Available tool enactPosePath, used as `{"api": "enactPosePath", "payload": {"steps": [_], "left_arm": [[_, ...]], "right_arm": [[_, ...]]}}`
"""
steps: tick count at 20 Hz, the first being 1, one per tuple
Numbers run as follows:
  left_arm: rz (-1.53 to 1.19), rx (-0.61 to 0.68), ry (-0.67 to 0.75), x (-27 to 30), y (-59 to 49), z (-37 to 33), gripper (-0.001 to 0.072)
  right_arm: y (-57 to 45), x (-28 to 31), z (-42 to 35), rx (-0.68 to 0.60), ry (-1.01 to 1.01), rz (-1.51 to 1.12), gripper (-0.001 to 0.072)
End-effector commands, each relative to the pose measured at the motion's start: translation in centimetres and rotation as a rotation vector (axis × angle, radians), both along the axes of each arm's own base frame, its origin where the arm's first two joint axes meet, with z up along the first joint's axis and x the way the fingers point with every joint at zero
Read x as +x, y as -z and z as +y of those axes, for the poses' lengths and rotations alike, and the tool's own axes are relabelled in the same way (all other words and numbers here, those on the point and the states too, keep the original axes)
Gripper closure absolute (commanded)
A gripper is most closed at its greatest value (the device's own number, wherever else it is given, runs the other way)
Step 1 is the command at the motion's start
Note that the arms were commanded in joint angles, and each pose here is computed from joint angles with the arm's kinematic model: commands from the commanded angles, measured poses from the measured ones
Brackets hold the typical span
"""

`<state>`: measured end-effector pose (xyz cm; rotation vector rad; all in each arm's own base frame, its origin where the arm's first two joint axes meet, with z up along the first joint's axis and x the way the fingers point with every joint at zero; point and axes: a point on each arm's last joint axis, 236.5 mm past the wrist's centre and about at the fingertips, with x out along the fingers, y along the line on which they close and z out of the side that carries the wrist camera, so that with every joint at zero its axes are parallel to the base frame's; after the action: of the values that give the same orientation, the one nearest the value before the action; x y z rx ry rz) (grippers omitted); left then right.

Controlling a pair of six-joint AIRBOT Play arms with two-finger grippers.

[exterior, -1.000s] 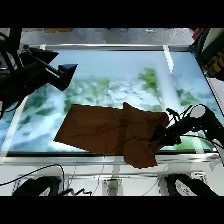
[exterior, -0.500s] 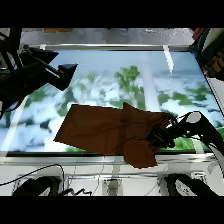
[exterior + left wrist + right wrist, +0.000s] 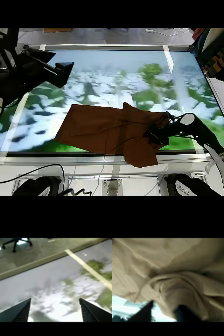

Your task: Fold the clothes and pants, and hang the long-sleeved shirts on hangers.

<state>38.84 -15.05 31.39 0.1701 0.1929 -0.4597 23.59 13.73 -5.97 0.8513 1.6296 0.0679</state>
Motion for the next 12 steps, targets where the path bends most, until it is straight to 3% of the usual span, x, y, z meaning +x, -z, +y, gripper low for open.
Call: {"api": "enactPosePath", "payload": {"steps": [1, 2, 6, 9, 12], "left_arm": [[0.147, -0.095, -0.135, 1.7, 2.8, 4.1, 0.0127], [0.238, -0.129, -0.207, 2.0, 4.7, 6.6, 0.0187], [0.654, -0.118, -0.451, -0.1, 14.6, 17.5, 0.0213], [0.929, -0.128, -0.521, -3.4, 21.8, 22.8, 0.0211], [1.094, -0.153, -0.432, -6.0, 29.0, 22.9, 0.0211]], "right_arm": [[0.7, 2.9, 0.2, -0.071, -0.001, -0.144, 0.0658], [0.7, 3.7, -0.1, -0.085, -0.003, -0.179, 0.0699], [0.3, 3.9, -0.1, -0.099, -0.146, -0.269, 0.0699], [0.3, 3.8, 0.0, -0.1, -0.179, -0.283, 0.0699], [0.4, 3.7, 0.0, -0.1, -0.18, -0.283, 0.0699]]}}
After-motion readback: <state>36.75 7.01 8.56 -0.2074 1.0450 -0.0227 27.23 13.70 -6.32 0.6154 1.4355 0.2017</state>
